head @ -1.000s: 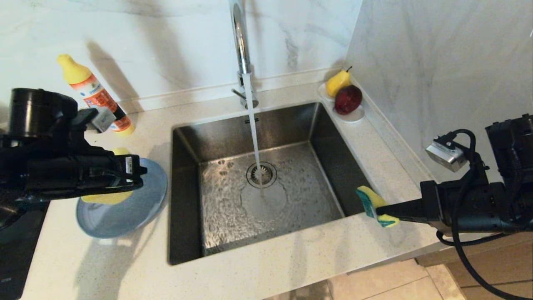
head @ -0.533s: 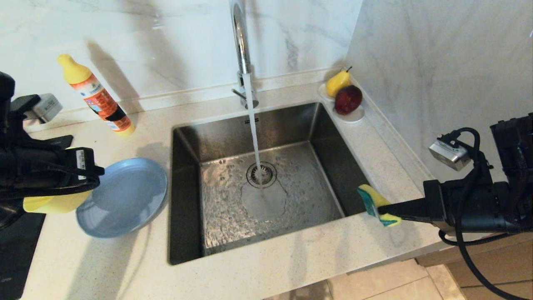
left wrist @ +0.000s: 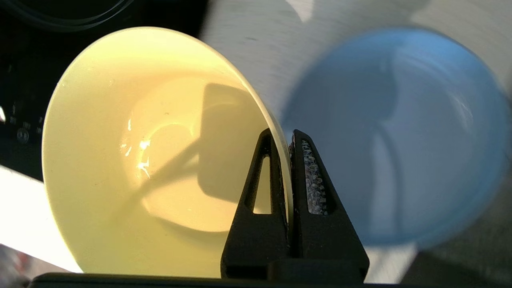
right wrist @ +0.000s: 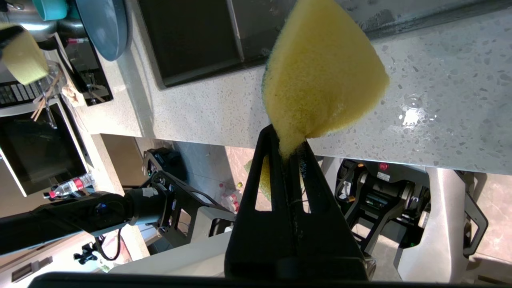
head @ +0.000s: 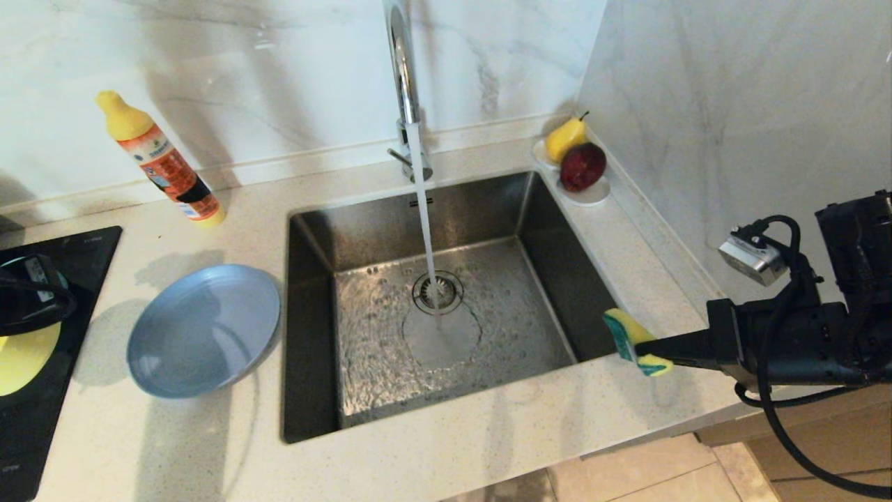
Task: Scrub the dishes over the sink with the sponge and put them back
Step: Place the bowl on the table
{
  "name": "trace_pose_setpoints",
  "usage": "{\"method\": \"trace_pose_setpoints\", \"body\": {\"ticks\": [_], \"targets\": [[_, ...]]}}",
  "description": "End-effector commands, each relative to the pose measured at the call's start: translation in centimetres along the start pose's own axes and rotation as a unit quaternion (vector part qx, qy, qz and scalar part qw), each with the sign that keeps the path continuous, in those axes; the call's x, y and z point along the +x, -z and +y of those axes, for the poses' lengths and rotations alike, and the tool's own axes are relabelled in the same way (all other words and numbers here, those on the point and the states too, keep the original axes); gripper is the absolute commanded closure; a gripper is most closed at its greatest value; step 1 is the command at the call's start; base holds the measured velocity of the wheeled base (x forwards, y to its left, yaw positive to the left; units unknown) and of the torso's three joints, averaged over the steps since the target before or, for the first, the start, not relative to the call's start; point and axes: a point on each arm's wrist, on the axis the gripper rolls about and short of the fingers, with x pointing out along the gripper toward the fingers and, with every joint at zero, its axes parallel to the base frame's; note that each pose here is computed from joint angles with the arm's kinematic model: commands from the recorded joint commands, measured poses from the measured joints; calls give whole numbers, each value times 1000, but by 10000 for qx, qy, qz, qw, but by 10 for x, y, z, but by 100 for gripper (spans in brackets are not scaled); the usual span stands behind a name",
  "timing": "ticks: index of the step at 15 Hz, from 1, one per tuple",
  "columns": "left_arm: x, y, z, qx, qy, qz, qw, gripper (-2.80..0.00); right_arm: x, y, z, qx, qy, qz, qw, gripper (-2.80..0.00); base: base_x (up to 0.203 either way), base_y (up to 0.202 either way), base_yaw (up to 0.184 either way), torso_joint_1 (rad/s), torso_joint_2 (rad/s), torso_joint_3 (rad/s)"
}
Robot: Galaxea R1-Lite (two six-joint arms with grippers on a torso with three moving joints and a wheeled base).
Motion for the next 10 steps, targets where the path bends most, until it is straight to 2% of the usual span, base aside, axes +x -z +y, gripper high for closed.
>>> {"method": "trace_pose_setpoints", "body": {"ticks": [1,3,6,10], "targets": [[32,0,15,-372,-307,296,9984,0,2,0,-1,36,10,32,10000,0,0,0,0,0,0,0],[50,-3,28,-709,-526,284,9957,0,2,0,-2,2,24,38,10000,0,0,0,0,0,0,0],[74,-7,48,-981,-811,233,9916,0,2,-3,-1,-29,21,-1,10000,0,0,0,0,0,0,0],[100,4,72,-1267,-1220,553,9828,0,8,-3,-5,22,70,75,9999,0,0,0,0,0,0,0]]}}
